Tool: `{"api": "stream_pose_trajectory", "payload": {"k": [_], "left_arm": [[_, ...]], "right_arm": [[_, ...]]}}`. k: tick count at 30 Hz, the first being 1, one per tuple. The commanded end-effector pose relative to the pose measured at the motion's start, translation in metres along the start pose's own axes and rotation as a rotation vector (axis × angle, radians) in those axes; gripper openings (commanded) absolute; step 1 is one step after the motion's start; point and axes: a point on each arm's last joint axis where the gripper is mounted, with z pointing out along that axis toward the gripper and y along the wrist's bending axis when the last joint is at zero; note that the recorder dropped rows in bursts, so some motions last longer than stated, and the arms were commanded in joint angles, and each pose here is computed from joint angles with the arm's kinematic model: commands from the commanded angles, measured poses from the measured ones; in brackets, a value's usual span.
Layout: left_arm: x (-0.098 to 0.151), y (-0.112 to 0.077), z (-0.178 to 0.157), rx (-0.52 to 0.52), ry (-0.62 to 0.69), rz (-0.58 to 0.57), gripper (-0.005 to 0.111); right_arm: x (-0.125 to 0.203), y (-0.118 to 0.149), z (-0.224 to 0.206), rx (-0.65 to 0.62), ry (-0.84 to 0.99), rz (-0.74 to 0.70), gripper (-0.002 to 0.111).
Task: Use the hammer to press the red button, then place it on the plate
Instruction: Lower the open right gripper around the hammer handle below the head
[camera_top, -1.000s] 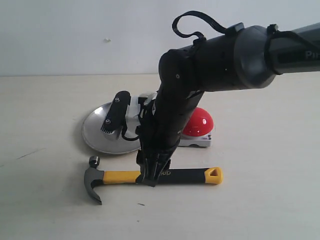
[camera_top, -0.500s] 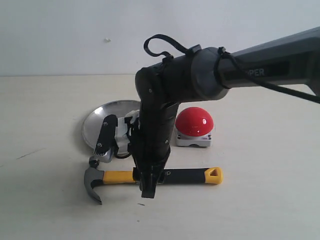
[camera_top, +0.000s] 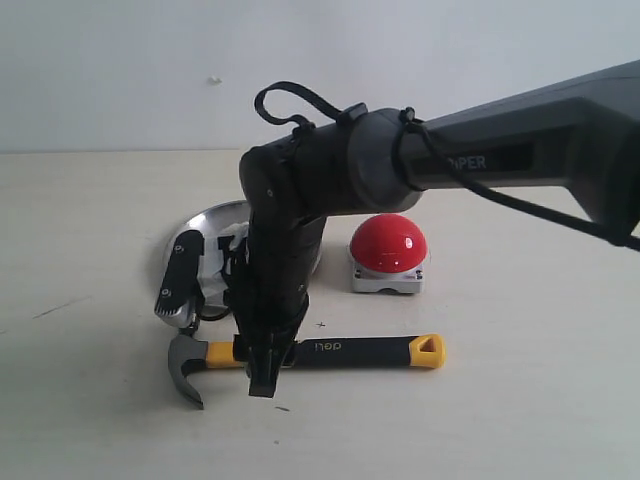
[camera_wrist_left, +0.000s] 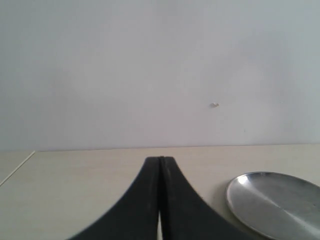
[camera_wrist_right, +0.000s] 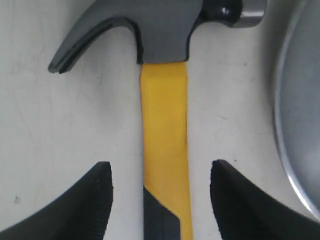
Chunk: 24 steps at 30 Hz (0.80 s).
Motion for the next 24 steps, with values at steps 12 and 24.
{"api": "stream_pose_trajectory", "payload": {"k": [12, 24], "left_arm": [[-0.0004, -0.0001, -0.0004, 0.001, -0.013, 0.000, 0.000], [-0.0004, -0.0001, -0.0004, 0.001, -0.013, 0.000, 0.000]], "right_arm": [[-0.0048, -0.0016, 0.0074, -0.001, -0.014, 0.009, 0.056], [-0.0067, -0.0027, 0.0073, 0.011, -0.034, 0.015, 0.055]]}}
